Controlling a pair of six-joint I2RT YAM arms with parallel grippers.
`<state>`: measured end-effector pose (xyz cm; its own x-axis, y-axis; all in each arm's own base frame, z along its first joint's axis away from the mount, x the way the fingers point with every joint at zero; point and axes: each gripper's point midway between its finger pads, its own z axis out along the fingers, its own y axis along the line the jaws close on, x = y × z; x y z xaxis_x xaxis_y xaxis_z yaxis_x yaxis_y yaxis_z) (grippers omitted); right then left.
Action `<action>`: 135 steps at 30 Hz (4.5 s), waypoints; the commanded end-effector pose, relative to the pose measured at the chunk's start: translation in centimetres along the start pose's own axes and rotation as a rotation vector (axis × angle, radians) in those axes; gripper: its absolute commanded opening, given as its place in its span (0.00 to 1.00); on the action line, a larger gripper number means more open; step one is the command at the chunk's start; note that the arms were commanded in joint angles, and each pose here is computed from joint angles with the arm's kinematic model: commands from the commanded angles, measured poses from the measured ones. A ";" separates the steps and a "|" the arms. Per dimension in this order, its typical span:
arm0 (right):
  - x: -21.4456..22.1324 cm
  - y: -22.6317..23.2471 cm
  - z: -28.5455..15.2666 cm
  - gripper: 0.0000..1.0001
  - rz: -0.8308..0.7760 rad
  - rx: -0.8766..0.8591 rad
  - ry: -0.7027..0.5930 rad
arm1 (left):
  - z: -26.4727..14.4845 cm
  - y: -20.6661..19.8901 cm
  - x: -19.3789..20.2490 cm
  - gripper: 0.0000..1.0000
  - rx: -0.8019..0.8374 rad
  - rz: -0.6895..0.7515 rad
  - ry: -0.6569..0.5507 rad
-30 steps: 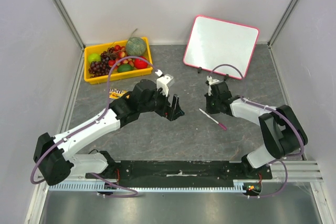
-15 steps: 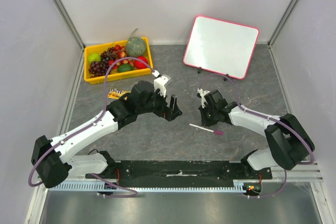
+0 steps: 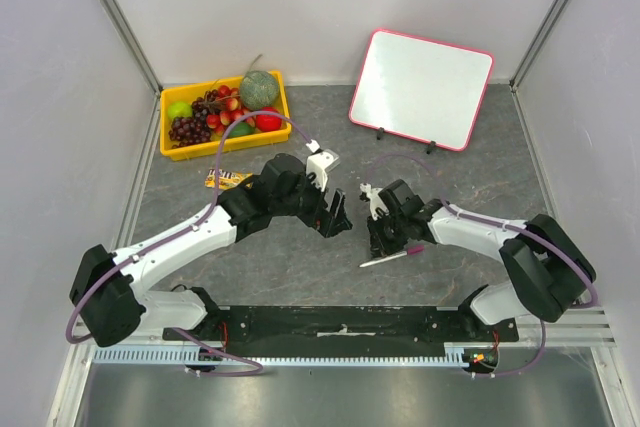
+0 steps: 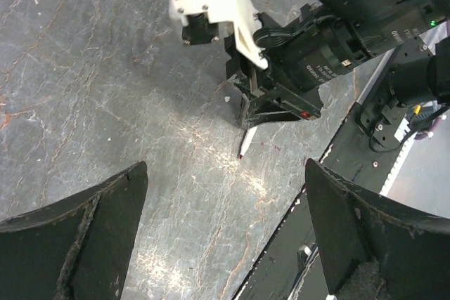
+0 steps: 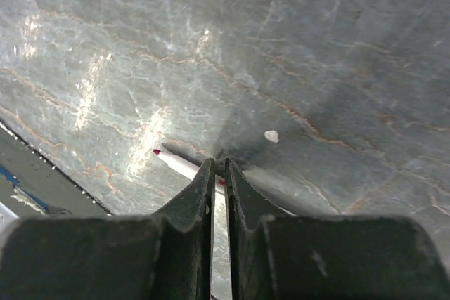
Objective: Write a sentence on the whiteboard
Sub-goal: Pick up the whiteboard marker from the center of the board, then pass from the left arm to the right
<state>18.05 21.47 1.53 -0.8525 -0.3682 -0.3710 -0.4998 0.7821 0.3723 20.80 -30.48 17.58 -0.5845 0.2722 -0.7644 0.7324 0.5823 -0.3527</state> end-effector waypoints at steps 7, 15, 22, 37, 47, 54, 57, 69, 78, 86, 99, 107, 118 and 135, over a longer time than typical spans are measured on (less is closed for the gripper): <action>-4.4 2.5 -4.2 0.42 0.045 -0.010 -0.177 | 1.9 -3.1 -0.5 0.96 0.141 0.167 0.015; -10.7 -1.8 -11.8 0.68 0.266 0.072 -0.494 | 5.5 -5.2 1.5 0.95 0.134 0.297 0.093; -9.3 -7.0 -13.5 0.85 0.409 0.104 -0.531 | 10.8 -5.9 5.0 0.88 0.108 0.432 0.229; -7.3 -10.5 -14.0 0.95 0.525 0.104 -0.530 | 14.5 -3.3 12.9 0.41 -0.003 0.562 0.430; -7.7 -11.6 -14.4 0.98 0.542 0.116 -0.537 | 14.2 -0.8 15.9 0.02 -0.093 0.544 0.515; -8.7 -11.7 -15.0 0.98 0.512 0.113 -0.551 | 13.2 -1.4 11.0 0.02 -0.102 0.443 0.376; -9.7 -11.6 -15.6 0.98 0.489 0.104 -0.570 | 11.8 -0.7 8.3 0.02 -0.089 0.351 0.316; -14.9 -4.3 -16.0 0.98 0.254 -0.241 -0.628 | 2.2 4.2 -1.3 0.02 0.020 -0.069 0.073; -18.8 6.4 -16.4 0.95 0.059 -0.519 -0.713 | -2.7 0.8 -4.9 0.02 0.285 -0.120 -0.046; -19.3 9.6 -16.6 0.80 0.030 -0.670 -0.713 | -4.0 -0.6 -6.2 0.02 0.364 -0.102 -0.096; -17.3 10.9 -16.7 0.56 0.019 -0.778 -0.664 | -4.5 -1.3 -6.2 0.02 0.404 -0.069 -0.108; -17.5 11.0 -16.8 0.54 0.027 -0.796 -0.670 | -4.4 -1.6 -6.0 0.02 0.434 -0.075 -0.100; -16.8 11.6 -15.9 0.43 0.023 -0.821 -0.622 | -4.1 -1.6 -5.8 0.02 0.446 -0.084 -0.099; -16.8 11.1 -15.3 0.00 0.024 -0.749 -0.633 | -3.8 -1.2 -5.4 0.02 0.426 -0.092 -0.097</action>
<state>24.28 28.73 24.37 -0.7726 0.1494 -0.6171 -0.5982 0.1543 0.7863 21.65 -29.71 23.46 -0.6378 0.1715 -0.7509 0.7664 0.2379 -0.5967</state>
